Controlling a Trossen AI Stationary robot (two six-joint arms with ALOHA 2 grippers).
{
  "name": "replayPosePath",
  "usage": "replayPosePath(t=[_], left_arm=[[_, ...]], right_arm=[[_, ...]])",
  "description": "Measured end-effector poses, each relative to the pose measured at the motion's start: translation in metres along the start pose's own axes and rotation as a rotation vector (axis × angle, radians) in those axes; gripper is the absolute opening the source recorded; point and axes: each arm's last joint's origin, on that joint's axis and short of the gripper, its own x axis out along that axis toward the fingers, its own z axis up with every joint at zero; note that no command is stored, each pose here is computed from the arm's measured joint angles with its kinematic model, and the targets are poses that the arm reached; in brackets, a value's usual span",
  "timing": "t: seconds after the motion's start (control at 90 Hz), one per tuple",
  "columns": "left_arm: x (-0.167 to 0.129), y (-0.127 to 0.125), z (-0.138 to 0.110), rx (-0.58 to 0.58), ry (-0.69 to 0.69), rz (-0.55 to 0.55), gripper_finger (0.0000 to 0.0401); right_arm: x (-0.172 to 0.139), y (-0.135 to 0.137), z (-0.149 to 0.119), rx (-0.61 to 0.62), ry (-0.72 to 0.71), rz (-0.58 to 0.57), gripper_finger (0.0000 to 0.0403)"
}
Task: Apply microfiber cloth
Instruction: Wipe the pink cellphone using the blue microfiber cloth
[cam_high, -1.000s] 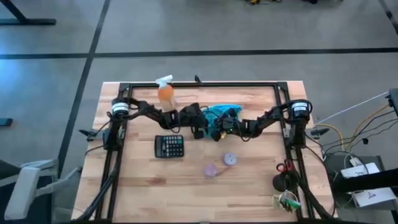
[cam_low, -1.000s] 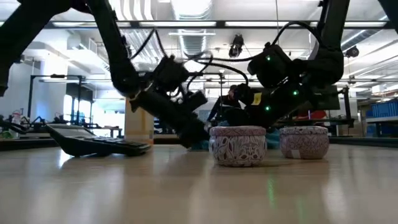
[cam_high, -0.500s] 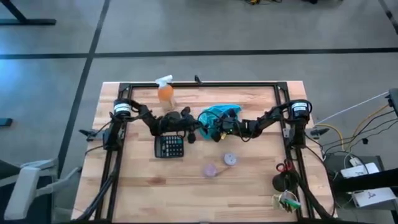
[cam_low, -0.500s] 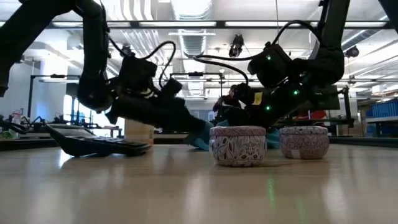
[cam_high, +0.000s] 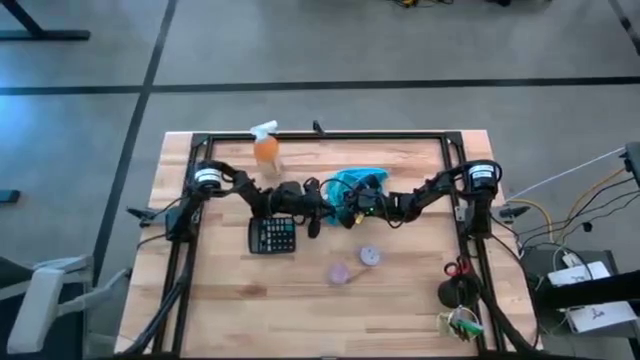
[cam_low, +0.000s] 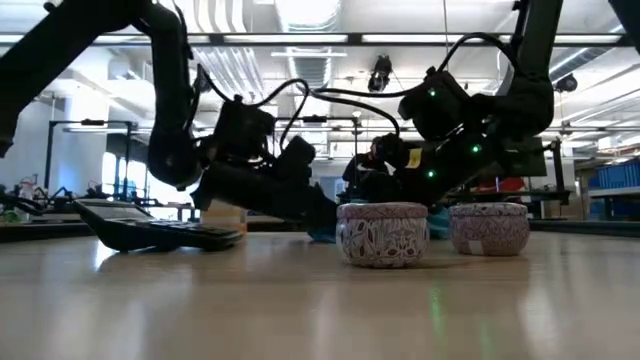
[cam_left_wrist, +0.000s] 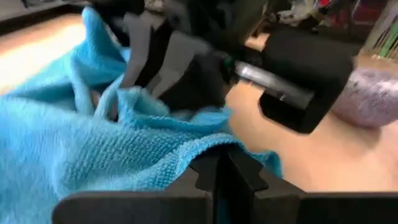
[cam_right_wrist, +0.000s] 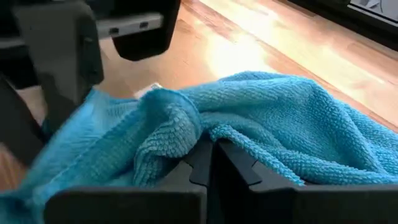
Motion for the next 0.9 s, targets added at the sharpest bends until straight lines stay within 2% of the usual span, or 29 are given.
replayPosePath(t=[0.322,0.556,0.678,0.9], left_arm=[[-0.016,0.000,0.019,0.031,-0.047,-0.002,0.0000],[-0.016,0.011,0.009,0.043,0.036,0.060,0.0000],[-0.011,0.012,0.005,0.105,0.061,0.057,0.0000],[-0.002,0.009,-0.005,0.128,0.067,0.037,0.0000]], right_arm=[[0.000,0.000,0.000,0.000,0.000,-0.001,0.0000],[0.000,0.000,0.000,0.000,0.000,0.000,0.0000],[0.000,0.000,0.000,0.000,-0.001,0.000,0.0000],[0.000,0.000,0.000,0.000,-0.001,0.000,0.0000]])
